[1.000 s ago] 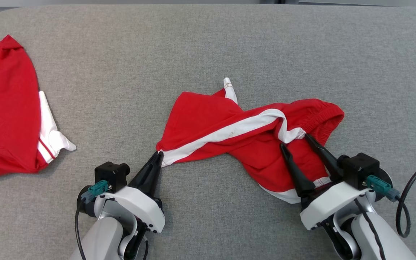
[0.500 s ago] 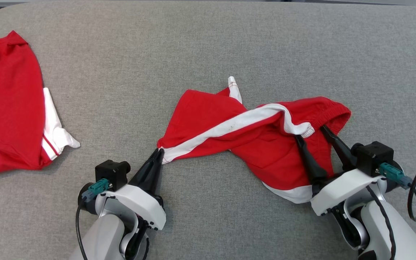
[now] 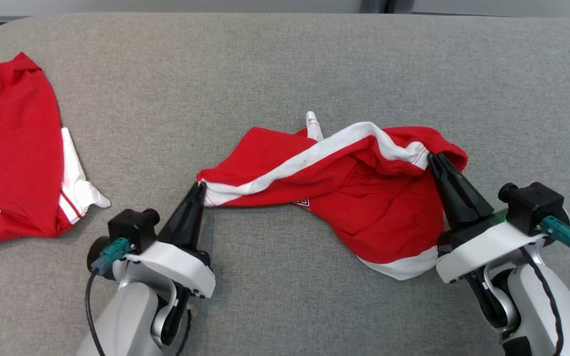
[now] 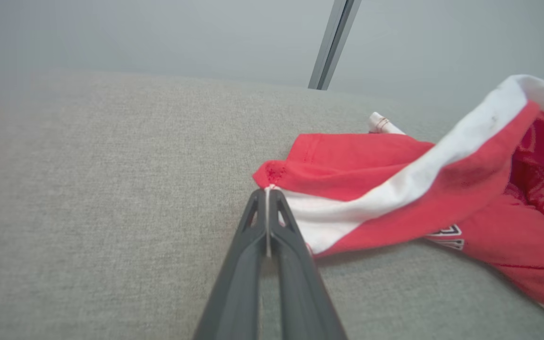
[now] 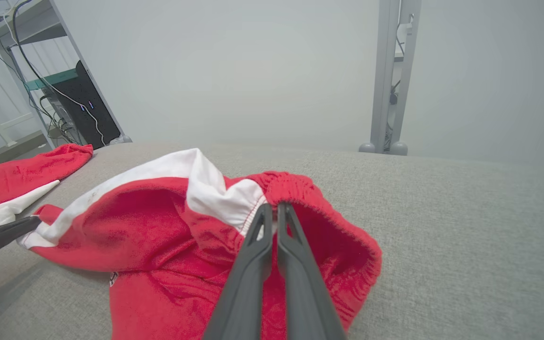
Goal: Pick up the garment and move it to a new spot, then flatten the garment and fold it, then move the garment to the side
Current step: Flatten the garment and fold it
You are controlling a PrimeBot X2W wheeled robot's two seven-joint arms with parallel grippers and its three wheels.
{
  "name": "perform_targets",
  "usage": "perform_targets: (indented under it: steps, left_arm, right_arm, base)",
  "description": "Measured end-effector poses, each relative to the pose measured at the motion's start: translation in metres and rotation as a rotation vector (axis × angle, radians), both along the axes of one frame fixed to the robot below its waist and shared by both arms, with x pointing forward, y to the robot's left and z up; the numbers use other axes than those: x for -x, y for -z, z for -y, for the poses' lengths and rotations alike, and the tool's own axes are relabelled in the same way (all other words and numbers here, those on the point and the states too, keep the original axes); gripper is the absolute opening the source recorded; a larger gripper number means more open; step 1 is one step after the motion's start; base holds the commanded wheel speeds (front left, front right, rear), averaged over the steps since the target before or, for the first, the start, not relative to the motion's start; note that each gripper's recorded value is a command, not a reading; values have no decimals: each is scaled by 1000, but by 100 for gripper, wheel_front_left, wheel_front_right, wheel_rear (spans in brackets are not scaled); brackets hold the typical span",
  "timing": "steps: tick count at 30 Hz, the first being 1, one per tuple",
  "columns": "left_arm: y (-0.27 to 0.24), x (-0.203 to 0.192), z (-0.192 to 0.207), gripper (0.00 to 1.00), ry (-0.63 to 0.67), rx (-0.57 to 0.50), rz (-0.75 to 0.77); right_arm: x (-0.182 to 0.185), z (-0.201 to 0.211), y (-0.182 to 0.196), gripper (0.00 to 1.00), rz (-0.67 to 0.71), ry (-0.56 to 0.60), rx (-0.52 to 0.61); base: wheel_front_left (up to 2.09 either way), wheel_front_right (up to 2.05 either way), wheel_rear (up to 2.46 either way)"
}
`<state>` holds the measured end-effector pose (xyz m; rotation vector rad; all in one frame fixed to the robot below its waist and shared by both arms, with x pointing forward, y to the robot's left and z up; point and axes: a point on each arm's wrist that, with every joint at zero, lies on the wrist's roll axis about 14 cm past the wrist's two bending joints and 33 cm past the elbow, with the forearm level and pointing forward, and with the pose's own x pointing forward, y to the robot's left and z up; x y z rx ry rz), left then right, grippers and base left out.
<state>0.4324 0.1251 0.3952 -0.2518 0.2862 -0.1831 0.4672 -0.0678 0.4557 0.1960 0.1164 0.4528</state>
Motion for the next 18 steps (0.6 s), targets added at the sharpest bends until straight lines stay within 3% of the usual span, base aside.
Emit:
perform_targets:
  steps: [10, 18]
  left_arm:
    - [-116, -32, -4, 0, 8, -29, 376]
    - [-229, -23, -3, 0, 13, -60, 715]
  right_arm:
    - [-5, 24, -80, 0, 236, 46, 2]
    - [7, 55, -169, 0, 481, 100, 39]
  base:
    - [0, 0, 0]
    - [0, 0, 0]
